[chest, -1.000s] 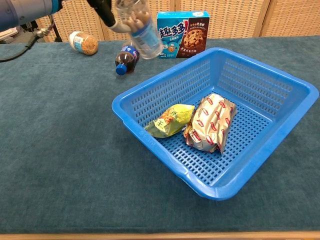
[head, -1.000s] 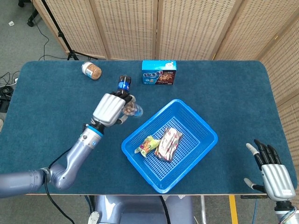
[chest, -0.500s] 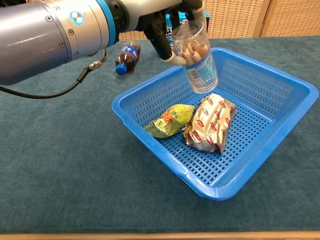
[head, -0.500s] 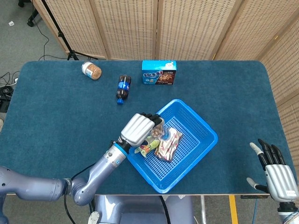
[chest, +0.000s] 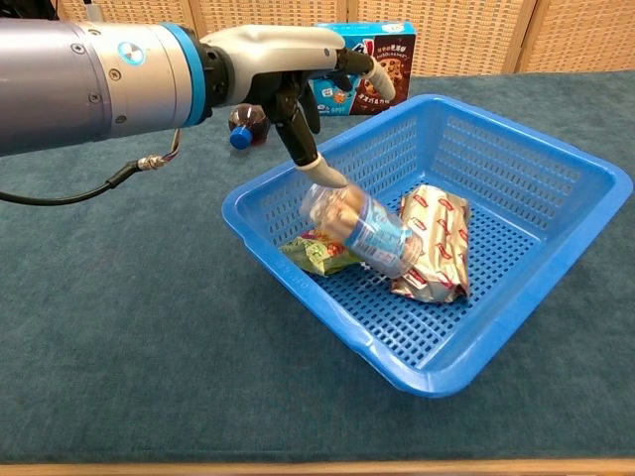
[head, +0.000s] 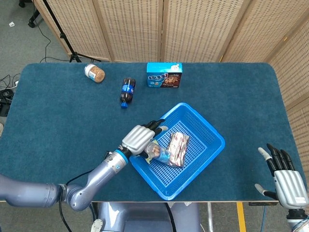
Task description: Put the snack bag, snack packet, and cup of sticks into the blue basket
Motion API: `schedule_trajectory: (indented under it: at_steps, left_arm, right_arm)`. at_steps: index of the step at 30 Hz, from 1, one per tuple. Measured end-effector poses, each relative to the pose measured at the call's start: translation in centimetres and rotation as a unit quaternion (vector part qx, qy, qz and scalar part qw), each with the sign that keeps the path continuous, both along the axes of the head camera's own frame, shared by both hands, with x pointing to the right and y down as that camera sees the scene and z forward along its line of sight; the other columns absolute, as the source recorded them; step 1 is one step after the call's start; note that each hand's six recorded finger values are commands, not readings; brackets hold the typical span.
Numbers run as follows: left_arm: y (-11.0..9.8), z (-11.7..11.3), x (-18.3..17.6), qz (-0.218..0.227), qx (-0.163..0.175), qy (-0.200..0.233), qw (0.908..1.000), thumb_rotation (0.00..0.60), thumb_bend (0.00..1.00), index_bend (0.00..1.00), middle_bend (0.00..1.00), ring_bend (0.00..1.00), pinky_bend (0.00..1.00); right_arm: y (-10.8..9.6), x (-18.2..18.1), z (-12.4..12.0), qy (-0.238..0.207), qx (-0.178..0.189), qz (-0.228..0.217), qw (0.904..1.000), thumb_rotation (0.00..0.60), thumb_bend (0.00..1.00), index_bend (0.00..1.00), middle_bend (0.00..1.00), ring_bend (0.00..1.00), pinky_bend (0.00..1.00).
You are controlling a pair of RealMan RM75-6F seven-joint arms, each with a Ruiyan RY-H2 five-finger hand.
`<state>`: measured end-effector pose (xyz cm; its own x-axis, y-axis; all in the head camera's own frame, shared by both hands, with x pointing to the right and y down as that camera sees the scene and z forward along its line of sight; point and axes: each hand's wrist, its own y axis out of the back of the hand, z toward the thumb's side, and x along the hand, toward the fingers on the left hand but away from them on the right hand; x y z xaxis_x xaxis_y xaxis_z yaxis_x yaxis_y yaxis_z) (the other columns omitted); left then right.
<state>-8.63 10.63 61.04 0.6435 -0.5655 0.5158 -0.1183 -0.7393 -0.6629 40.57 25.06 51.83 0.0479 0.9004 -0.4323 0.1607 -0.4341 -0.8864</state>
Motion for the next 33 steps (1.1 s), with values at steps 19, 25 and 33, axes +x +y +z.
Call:
schedule_trajectory:
  at_steps: [19, 25, 33]
  left_arm:
    - [-3.2, -0.7, -12.5, -0.085, 0.047, -0.050, 0.9940, 0.600, 0.07, 0.00, 0.00, 0.00, 0.00]
    - [-2.3, -0.9, -21.3, -0.101, 0.117, -0.136, 0.9786, 0.600, 0.07, 0.00, 0.00, 0.00, 0.00]
    - [2.7, -1.8, -31.3, -0.177, 0.142, -0.209, 0.9510, 0.600, 0.09, 0.00, 0.00, 0.00, 0.00]
  right_arm:
    - [0.1, -0.3, 0.5, 0.011, -0.005, -0.006, 0.9999, 0.600, 0.13, 0.09, 0.00, 0.00, 0.00]
    - [0.1, -0.5, 1.2, 0.025, -0.012, -0.010, 0.9996, 0.600, 0.13, 0.09, 0.00, 0.00, 0.00]
    - [0.0, -0.3, 2.2, 0.048, -0.017, -0.008, 0.9987, 0.600, 0.13, 0.09, 0.00, 0.00, 0.00]
